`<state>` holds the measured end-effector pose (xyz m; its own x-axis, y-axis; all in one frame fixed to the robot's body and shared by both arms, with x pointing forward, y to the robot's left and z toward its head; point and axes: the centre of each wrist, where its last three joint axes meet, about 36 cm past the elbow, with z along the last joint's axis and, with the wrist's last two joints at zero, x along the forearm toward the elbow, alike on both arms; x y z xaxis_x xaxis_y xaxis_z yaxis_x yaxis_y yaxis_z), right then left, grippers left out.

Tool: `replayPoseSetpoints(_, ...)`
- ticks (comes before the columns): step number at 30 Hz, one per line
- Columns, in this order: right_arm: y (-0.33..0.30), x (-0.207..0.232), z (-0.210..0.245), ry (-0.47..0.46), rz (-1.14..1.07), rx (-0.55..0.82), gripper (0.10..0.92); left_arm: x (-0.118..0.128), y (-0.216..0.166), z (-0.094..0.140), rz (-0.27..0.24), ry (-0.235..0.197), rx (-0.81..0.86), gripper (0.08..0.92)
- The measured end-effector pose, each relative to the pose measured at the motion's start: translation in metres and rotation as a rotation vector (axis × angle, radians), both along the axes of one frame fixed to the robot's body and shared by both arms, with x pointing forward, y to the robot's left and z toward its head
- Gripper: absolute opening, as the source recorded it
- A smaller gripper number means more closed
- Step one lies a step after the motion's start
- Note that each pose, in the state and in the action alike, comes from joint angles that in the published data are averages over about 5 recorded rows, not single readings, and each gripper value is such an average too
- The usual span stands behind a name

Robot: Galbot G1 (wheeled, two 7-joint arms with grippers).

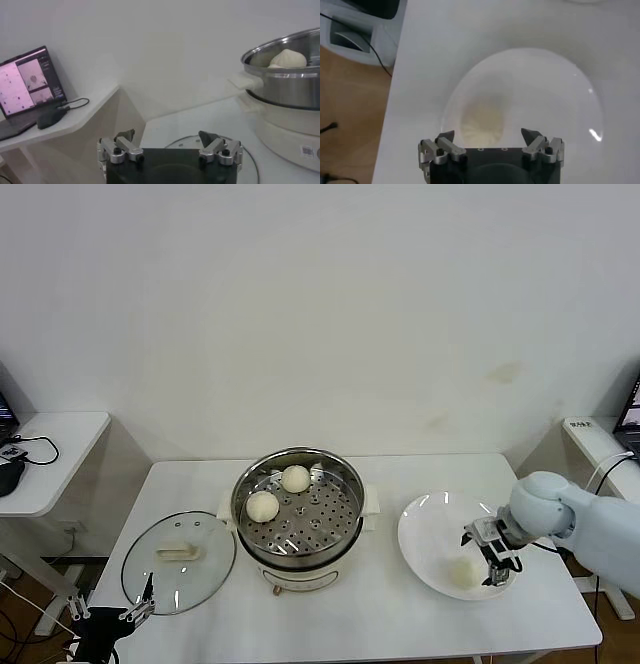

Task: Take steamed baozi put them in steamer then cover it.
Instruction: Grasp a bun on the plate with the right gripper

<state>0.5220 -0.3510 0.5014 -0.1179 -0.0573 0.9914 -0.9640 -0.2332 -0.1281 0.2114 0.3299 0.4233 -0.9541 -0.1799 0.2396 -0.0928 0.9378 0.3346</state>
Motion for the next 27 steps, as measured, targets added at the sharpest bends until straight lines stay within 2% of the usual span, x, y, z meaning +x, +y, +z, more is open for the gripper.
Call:
replayPoseSetpoints(12, -0.004, 0.005, -0.029, 0.004, -0.036, -0.001, 0.808, 0.000, 0.002, -0.001, 0.008, 0.002, 0.001, 0.823)
replayPoseSetpoints(27, -0.003, 0.013, -0.041, 0.007, -0.070, 0.008, 0.628, 0.000, 0.001, -0.002, 0.007, 0.001, 0.001, 0.823)
